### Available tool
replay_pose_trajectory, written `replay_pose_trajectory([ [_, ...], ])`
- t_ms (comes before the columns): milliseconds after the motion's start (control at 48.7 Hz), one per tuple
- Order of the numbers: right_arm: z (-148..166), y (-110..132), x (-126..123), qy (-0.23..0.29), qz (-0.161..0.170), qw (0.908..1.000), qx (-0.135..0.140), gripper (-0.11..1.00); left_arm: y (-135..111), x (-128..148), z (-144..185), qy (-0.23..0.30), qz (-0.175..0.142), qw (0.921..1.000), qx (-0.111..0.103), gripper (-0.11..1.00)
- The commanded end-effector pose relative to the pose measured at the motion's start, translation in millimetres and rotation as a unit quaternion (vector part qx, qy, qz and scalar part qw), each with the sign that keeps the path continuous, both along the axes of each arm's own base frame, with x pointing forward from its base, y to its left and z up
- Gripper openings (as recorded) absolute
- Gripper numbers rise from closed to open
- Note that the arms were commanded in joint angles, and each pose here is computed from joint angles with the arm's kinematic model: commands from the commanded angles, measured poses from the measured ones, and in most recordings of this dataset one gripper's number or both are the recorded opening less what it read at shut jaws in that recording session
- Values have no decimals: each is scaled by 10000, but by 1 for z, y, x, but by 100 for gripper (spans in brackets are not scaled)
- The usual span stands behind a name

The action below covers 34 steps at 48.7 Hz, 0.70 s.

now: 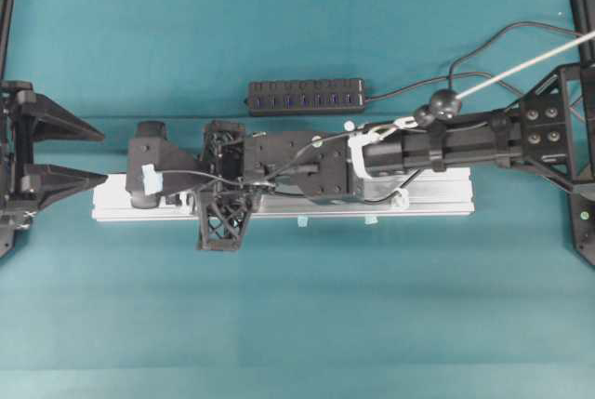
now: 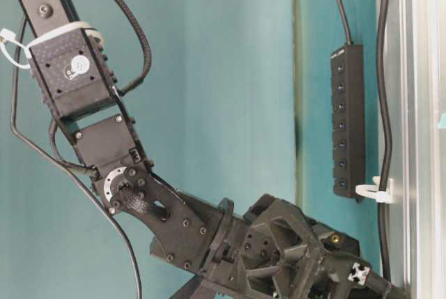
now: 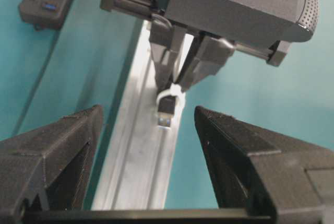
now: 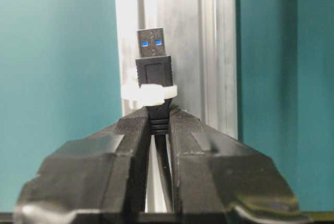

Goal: Pass the USB cable through three rings with both arms.

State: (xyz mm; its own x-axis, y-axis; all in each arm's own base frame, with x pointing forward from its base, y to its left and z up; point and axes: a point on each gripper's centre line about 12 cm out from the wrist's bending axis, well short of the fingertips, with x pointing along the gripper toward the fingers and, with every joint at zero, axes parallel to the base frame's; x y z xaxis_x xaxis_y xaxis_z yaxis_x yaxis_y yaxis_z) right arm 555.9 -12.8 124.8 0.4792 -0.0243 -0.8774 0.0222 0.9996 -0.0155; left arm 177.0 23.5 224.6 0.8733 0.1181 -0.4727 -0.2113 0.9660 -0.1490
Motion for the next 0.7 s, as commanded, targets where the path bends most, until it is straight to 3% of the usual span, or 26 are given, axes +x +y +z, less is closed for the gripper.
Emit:
replay_pose_trajectory([
  [0,8,3,5,-177,13,9998,61,-7,1,2,0,-7,13,10000,8,78],
  [185,8,5,4,-172,-40,9997,168,-7,1,0,-19,144,13,9999,-19,78],
  [370,10,3,5,-196,-73,9996,200,-7,1,4,-32,-45,-10,10000,9,78],
  [678,12,4,7,-297,-107,9991,283,-7,1,21,-54,240,-78,9997,0,77],
])
